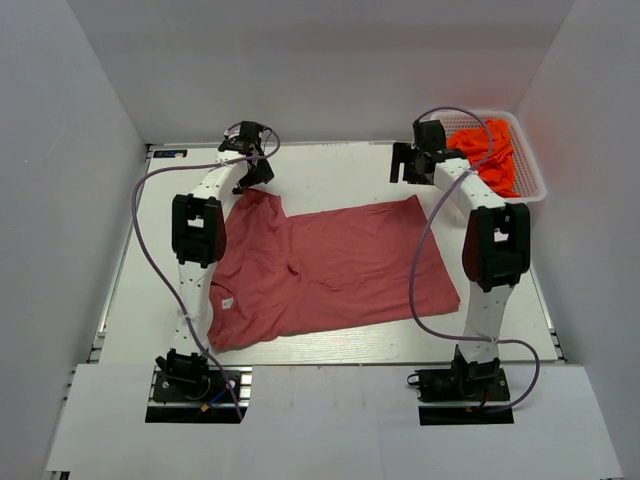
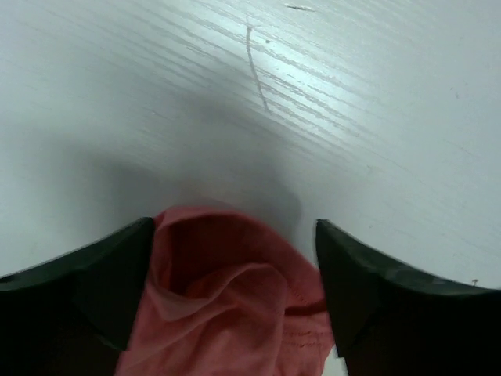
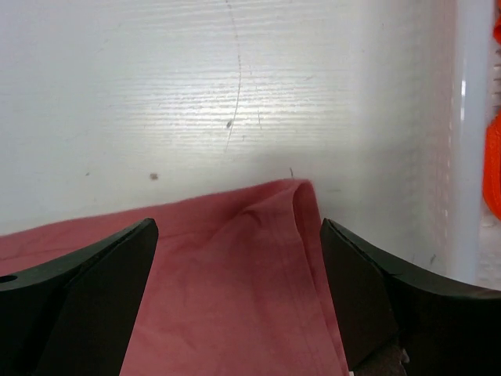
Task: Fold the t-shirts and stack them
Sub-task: Grap the side of the flattened tshirt furthest away from the robot with both arms
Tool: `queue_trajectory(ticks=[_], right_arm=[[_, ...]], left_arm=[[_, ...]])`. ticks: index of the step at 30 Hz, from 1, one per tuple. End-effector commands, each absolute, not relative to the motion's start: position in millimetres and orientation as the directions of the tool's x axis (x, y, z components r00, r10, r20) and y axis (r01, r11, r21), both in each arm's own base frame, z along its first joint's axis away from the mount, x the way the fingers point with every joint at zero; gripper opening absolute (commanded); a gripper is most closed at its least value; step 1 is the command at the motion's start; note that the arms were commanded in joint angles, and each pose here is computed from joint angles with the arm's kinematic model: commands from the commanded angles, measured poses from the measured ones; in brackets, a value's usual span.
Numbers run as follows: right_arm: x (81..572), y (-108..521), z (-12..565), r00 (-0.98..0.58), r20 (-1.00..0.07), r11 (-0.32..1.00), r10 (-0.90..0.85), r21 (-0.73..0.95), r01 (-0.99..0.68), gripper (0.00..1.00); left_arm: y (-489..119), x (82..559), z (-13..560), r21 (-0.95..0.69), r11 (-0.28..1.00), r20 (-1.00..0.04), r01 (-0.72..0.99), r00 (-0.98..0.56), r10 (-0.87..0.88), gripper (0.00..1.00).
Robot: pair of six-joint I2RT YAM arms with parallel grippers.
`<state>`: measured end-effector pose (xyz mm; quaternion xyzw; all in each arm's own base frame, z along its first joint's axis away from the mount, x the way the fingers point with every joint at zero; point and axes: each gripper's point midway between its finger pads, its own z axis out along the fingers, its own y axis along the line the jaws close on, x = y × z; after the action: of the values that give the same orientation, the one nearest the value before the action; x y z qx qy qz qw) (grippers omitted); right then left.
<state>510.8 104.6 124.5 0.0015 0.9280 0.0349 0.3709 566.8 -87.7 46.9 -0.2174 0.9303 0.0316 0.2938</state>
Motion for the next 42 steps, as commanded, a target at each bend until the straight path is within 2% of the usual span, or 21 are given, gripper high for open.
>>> queue_trajectory(ticks=[1, 2, 5, 6, 7, 8, 9, 14, 17, 18, 19, 21, 22, 25, 32, 34, 35, 39, 42], right_arm=[[528.2, 102.2, 122.4, -0.719, -0.695, 1.0, 0.006, 0.018, -0.008, 0.9], [529.0, 104.9, 110.4, -0.735, -0.678, 1.0, 0.007, 0.014, -0.003, 0.9], [531.2, 105.7, 89.5, -0.765, -0.644, 1.0, 0.006, -0.012, 0.018, 0.9], [532.6, 105.5, 88.6, -0.765, -0.644, 1.0, 0.008, -0.013, 0.021, 0.9], [532.1, 106.0, 77.8, -0.776, -0.63, 0.999, 0.002, -0.023, 0.022, 0.9], [531.6, 104.4, 71.9, -0.783, -0.622, 0.999, 0.007, -0.037, 0.037, 0.9], [530.6, 104.1, 71.5, -0.784, -0.62, 0.998, 0.008, -0.043, 0.044, 0.9], [518.4, 95.5, 46.0, -0.814, -0.58, 0.992, 0.039, -0.077, 0.102, 0.9], [517.9, 93.1, 39.0, -0.81, -0.584, 0.99, 0.05, -0.079, 0.119, 0.79], [520.0, 92.1, 37.4, -0.804, -0.592, 0.988, 0.051, -0.087, 0.127, 0.73], [522.3, 90.8, 36.8, -0.799, -0.599, 0.987, 0.055, -0.088, 0.133, 0.59], [526.8, 90.5, 39.3, -0.785, -0.617, 0.986, 0.059, -0.089, 0.144, 0.42], [528.3, 89.1, 41.3, -0.781, -0.622, 0.985, 0.061, -0.087, 0.146, 0.27], [530.3, 89.0, 50.3, -0.765, -0.641, 0.984, 0.064, -0.087, 0.156, 0.0], [512.5, 83.7, 84.7, -0.715, -0.696, 0.984, 0.068, -0.07, 0.162, 0.0], [502.4, 83.6, 96.0, -0.699, -0.711, 0.987, 0.069, -0.054, 0.153, 0.0], [499.3, 84.7, 97.5, -0.699, -0.711, 0.988, 0.069, -0.049, 0.147, 0.0], [476.5, 83.1, 106.7, -0.692, -0.72, 0.991, 0.06, -0.037, 0.125, 0.0], [468.7, 81.2, 108.2, -0.69, -0.723, 0.993, 0.039, -0.047, 0.105, 0.0]], left_arm=[[-97.4, 583.9, 76.3, -0.137, 0.914, -0.608, -0.381, -0.696, -0.382, 0.84], [-96.9, 581.3, 67.1, -0.126, 0.915, -0.596, -0.384, -0.708, -0.379, 0.7], [-90.6, 577.2, 58.7, -0.113, 0.912, -0.582, -0.395, -0.718, -0.383, 0.5], [-90.6, 577.2, 58.7, -0.113, 0.912, -0.582, -0.395, -0.718, -0.383, 0.33], [-90.2, 575.2, 55.4, -0.108, 0.912, -0.576, -0.396, -0.723, -0.382, 0.24], [-90.2, 575.2, 55.4, -0.108, 0.912, -0.576, -0.396, -0.723, -0.382, 0.05], [-90.2, 575.2, 55.4, -0.108, 0.912, -0.576, -0.396, -0.723, -0.382, 0.0], [-91.0, 571.6, 66.7, -0.119, 0.917, -0.584, -0.381, -0.72, -0.375, 0.0], [-92.4, 572.2, 75.7, -0.135, 0.921, -0.599, -0.367, -0.71, -0.37, 0.0], [-92.1, 570.5, 81.2, -0.138, 0.92, -0.603, -0.366, -0.706, -0.371, 0.0], [-94.9, 572.6, 87.3, -0.153, 0.925, -0.61, -0.347, -0.703, -0.365, 0.0], [-97.8, 570.6, 93.1, -0.169, 0.927, -0.608, -0.336, -0.704, -0.366, 0.0], [-97.3, 568.1, 99.8, -0.173, 0.926, -0.613, -0.335, -0.7, -0.367, 0.0], [-95.7, 551.6, 99.4, -0.163, 0.928, -0.59, -0.335, -0.721, -0.364, 0.0], [-95.4, 489.9, 130.5, -0.2, 0.914, -0.586, -0.353, -0.705, -0.4, 0.0], [-99.8, 471.6, 155.1, -0.273, 0.895, -0.585, -0.353, -0.678, -0.445, 0.0], [-97.7, 452.1, 141.5, -0.263, 0.891, -0.551, -0.369, -0.701, -0.453, 0.0], [-93.8, 401.7, 149.1, -0.314, 0.864, -0.522, -0.395, -0.688, -0.504, 0.0], [-92.0, 384.5, 148.2, -0.356, 0.855, -0.545, -0.378, -0.659, -0.519, 0.0]])
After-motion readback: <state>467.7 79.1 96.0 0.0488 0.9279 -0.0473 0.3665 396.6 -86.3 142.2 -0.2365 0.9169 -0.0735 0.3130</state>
